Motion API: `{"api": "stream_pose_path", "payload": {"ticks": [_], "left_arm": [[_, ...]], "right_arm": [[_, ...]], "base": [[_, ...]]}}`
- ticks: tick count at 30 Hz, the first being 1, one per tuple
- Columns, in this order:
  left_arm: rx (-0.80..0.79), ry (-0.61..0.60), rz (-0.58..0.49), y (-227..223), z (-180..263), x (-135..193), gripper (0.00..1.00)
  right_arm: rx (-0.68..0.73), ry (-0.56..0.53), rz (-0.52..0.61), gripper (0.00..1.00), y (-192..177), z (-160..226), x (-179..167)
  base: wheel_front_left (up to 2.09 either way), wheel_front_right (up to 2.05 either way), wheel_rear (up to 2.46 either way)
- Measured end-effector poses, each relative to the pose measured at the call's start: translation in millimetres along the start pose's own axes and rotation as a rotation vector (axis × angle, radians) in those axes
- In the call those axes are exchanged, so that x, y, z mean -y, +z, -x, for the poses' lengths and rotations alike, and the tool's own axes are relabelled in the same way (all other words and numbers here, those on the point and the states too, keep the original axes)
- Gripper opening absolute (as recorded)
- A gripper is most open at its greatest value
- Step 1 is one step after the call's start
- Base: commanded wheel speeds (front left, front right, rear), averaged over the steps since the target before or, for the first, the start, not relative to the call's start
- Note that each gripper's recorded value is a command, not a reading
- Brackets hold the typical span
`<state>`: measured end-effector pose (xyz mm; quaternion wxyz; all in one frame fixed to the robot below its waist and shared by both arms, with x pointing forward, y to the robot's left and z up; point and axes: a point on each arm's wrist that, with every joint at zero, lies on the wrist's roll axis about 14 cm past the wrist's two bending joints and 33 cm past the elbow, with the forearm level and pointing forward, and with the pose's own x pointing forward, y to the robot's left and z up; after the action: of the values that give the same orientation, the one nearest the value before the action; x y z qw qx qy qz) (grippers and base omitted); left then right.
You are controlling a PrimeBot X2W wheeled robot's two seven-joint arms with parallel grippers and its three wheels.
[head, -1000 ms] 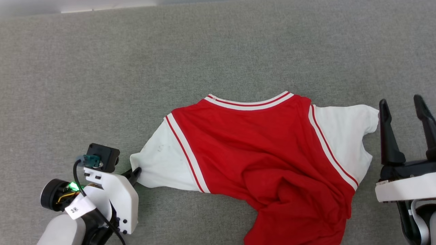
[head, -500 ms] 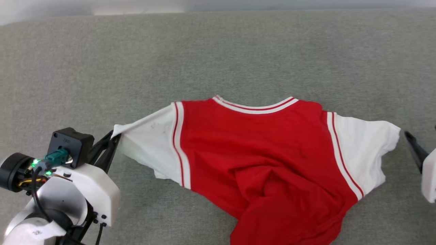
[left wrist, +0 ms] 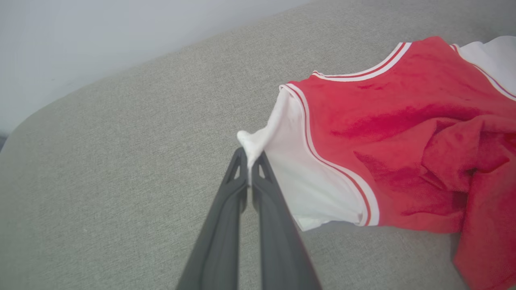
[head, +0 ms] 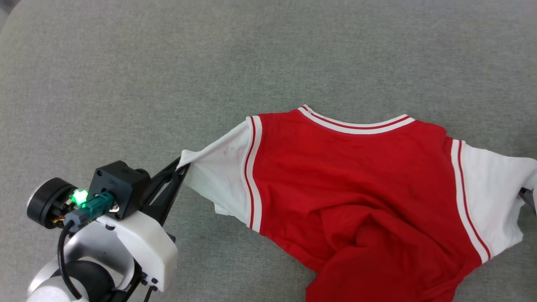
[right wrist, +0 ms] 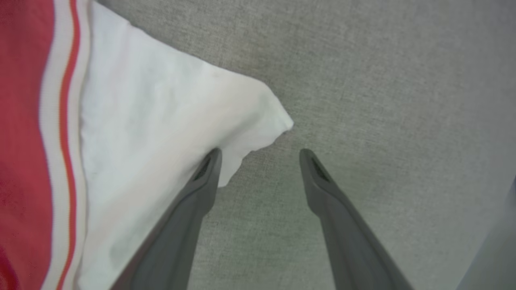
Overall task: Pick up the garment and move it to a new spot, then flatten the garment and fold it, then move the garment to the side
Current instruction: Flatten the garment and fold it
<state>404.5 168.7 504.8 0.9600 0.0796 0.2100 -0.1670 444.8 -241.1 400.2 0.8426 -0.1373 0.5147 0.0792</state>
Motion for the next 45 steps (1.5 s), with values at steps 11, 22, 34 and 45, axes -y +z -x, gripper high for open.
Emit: {"api": "stream_pose_path", "payload": {"ticks": [11, 22, 34, 45], "left_arm": [[-0.034, -0.018, 0.070, -16.5, -4.2, 4.9, 0.00], [-0.019, -0.003, 0.083, -16.1, -3.8, -0.6, 0.00], [0.140, 0.065, 0.083, 23.0, 27.2, -15.4, 0.00], [0.398, 0.159, -0.010, 96.8, 78.8, -38.2, 0.00]], "right_arm": [[-0.096, 0.046, 0.047, 1.00, -14.7, -41.7, -16.6], [-0.032, 0.058, 0.037, 0.00, -9.4, -42.1, -18.5], [0.311, -0.036, -0.011, 0.00, 50.8, 40.8, 16.2], [0.706, -0.084, -0.059, 0.00, 101.9, 165.8, 32.6]], "base": [[0.00, 0.00, 0.00], [0.00, 0.00, 0.00], [0.00, 0.00, 0.00], [0.00, 0.00, 0.00]]}}
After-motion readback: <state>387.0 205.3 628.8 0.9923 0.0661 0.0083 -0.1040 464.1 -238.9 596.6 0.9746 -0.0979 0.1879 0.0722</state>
